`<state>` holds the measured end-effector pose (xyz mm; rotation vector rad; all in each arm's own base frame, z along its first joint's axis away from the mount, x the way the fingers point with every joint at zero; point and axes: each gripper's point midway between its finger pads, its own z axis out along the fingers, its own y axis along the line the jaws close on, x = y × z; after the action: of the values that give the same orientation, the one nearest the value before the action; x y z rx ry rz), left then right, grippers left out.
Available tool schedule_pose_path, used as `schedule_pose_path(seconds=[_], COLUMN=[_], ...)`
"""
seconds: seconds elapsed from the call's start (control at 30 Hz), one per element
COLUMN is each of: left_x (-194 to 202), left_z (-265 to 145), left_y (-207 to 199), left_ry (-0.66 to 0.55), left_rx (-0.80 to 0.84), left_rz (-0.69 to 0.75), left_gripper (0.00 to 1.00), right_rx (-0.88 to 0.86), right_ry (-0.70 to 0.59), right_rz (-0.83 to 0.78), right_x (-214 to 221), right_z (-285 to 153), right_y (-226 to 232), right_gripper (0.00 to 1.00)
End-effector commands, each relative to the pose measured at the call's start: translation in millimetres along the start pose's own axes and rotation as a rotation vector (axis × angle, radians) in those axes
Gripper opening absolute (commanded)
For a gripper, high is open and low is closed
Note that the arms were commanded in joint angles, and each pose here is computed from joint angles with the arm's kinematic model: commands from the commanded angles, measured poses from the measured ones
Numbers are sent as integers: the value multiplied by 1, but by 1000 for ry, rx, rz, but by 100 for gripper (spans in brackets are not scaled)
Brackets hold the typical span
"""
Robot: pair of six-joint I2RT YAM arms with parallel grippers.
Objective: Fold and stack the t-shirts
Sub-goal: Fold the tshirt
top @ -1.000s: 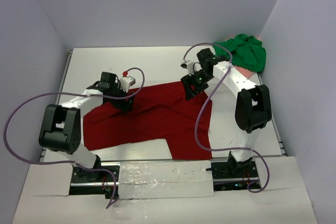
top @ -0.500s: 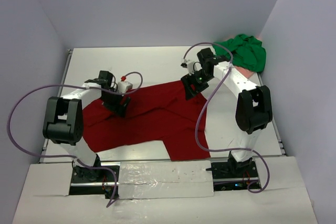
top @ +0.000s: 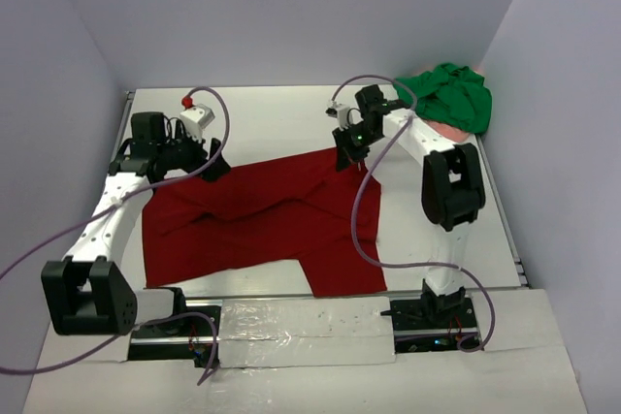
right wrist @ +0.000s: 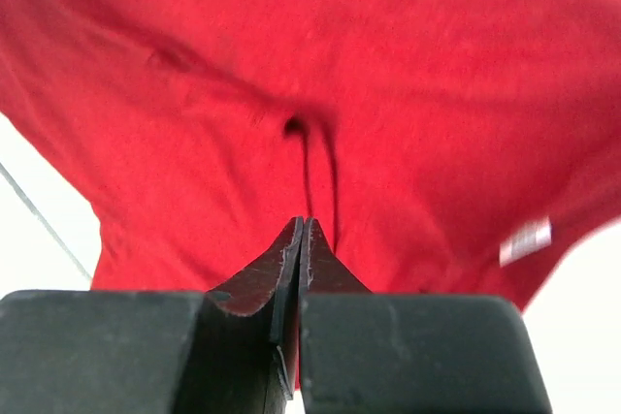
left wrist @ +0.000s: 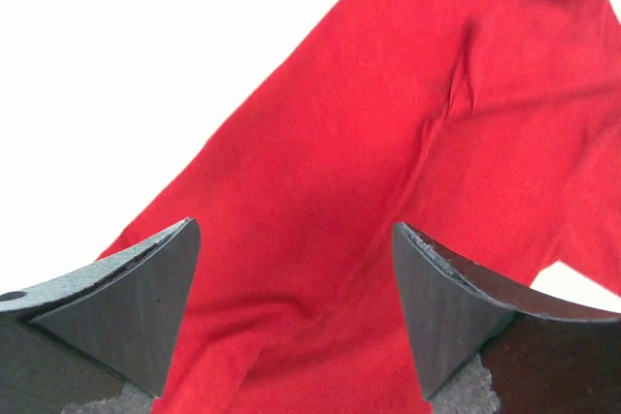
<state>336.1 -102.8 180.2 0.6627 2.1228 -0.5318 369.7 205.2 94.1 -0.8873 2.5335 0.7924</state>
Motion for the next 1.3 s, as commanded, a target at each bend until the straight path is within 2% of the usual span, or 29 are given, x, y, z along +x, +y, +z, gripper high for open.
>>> schedule_pose_path(seconds=[0.0,0.13,0.27,0.33,0.53,0.7,0.83,1.03,1.13,1.27], left_x=[-39,-34,-31,-27,-21,-10,-4,11,27,58], left_z=[-14,-23,-42,-49,-72,-80,-82,-78,-68,-48], left_y=[-2,14,34,40,46,42,39,33,27,38], left_ry=[-164,-117,-124,-121,-118,-107,-92,-42,22,138], left_rx=[-28,-116,-261,-314,-400,-411,-403,-364,-309,-307], left_rz=[15,-9,-21,-21,-27,-32,-37,-43,-63,-144], left_gripper=[90,89,89,90,91,91,92,92,92,91], right_rx=[-68,-83,72,160,438,662,769,827,815,722], right_ry=[-23,44,155,172,184,162,149,136,122,39], right_rz=[20,86,133,124,64,-4,-3,107,144,117], right_x=[-25,-21,-4,-1,3,-4,-5,14,23,18], right_z=[25,49,68,69,43,4,-23,-62,-71,-75], right_y=[3,-1,-29,-40,-79,-105,-127,-173,-183,-161], right_gripper=[0,0,0,0,0,0,0,0,0,0])
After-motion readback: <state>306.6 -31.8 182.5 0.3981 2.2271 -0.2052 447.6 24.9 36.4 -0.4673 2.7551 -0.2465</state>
